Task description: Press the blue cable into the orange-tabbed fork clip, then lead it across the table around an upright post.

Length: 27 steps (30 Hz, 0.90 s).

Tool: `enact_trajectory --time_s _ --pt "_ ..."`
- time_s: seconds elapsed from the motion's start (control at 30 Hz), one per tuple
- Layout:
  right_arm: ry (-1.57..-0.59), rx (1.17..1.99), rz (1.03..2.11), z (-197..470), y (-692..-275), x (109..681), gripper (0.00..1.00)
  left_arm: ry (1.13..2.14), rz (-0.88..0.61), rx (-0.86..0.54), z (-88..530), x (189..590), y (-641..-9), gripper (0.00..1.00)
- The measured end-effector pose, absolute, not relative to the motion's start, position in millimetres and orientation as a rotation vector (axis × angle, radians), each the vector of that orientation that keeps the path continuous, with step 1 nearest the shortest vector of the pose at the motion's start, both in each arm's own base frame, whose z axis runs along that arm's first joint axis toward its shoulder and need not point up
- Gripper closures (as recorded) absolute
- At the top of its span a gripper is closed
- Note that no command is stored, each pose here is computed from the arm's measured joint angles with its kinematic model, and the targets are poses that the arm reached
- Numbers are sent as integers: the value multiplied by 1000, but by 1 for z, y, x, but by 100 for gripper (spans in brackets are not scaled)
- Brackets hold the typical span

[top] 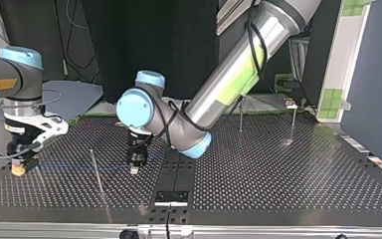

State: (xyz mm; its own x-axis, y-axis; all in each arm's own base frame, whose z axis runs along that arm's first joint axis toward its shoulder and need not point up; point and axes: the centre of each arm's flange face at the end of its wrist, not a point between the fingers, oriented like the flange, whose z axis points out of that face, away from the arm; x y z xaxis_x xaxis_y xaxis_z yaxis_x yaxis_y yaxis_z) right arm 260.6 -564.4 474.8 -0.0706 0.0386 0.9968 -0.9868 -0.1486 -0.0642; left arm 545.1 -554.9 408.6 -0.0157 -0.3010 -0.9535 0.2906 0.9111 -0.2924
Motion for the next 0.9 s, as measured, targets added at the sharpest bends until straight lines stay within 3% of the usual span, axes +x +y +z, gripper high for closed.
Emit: enact_trajectory --time_s 0.6,0.9 --pt "-1171 1195 1418 441 -579 247 100 1326 -614 -46 493 547 -569 100" --pt "-1198 1238 1409 411 -591 253 100 1339 -618 -53 469 551 -569 100"
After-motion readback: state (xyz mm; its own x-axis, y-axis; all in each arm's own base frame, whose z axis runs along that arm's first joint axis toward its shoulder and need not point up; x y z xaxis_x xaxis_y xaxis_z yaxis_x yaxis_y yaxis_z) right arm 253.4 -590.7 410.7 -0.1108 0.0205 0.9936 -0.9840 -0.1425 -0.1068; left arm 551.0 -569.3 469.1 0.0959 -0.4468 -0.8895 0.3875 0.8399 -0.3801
